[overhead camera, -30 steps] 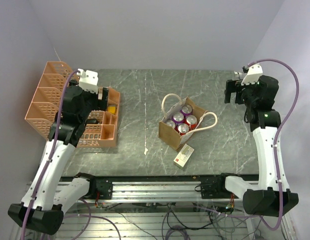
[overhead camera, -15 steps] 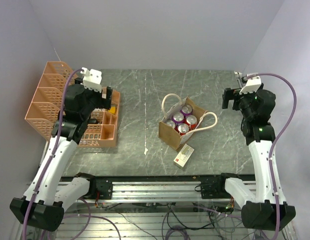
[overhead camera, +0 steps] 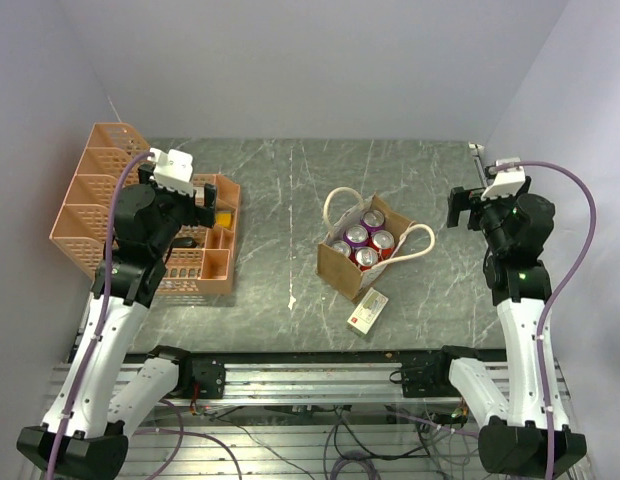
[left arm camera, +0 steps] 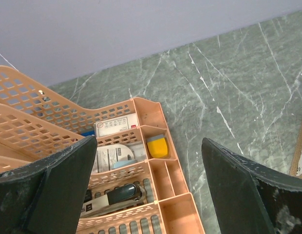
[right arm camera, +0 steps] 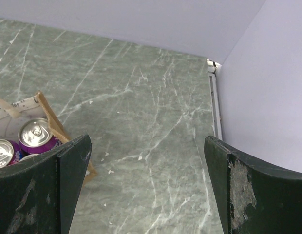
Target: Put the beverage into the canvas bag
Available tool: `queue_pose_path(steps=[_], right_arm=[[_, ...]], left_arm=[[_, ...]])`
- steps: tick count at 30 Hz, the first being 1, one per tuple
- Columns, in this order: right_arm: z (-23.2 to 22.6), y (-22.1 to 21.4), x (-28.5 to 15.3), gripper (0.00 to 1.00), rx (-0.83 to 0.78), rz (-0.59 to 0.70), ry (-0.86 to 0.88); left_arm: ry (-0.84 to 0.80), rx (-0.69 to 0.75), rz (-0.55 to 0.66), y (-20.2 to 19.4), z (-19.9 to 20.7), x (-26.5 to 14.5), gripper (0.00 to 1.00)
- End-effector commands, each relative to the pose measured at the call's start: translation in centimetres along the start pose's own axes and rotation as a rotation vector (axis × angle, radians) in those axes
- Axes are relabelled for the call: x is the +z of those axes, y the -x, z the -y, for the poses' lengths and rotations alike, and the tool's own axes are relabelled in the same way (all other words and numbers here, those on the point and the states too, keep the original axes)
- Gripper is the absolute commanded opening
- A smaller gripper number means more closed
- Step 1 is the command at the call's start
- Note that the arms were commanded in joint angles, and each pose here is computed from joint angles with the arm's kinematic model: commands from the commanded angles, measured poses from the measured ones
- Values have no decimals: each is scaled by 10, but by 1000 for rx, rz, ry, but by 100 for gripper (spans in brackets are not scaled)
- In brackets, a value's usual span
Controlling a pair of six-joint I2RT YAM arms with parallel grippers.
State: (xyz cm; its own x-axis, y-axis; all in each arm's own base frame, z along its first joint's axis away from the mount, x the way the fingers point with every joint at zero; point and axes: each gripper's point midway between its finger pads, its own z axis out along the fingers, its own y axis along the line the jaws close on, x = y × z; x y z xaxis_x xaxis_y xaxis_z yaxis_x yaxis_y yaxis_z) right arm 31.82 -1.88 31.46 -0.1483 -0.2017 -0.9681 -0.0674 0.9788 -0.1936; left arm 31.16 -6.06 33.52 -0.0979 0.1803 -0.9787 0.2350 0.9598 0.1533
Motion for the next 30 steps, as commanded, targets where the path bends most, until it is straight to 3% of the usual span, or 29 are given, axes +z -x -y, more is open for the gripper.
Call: queue_pose_path(steps=[1, 30], right_arm=[[2, -5, -9, 100, -39, -1, -6], [13, -6, -20, 100, -41, 2, -77]], left_arm=[[-17, -9, 17, 1, 1, 0, 99], [8, -11, 36, 11, -7, -13, 99]])
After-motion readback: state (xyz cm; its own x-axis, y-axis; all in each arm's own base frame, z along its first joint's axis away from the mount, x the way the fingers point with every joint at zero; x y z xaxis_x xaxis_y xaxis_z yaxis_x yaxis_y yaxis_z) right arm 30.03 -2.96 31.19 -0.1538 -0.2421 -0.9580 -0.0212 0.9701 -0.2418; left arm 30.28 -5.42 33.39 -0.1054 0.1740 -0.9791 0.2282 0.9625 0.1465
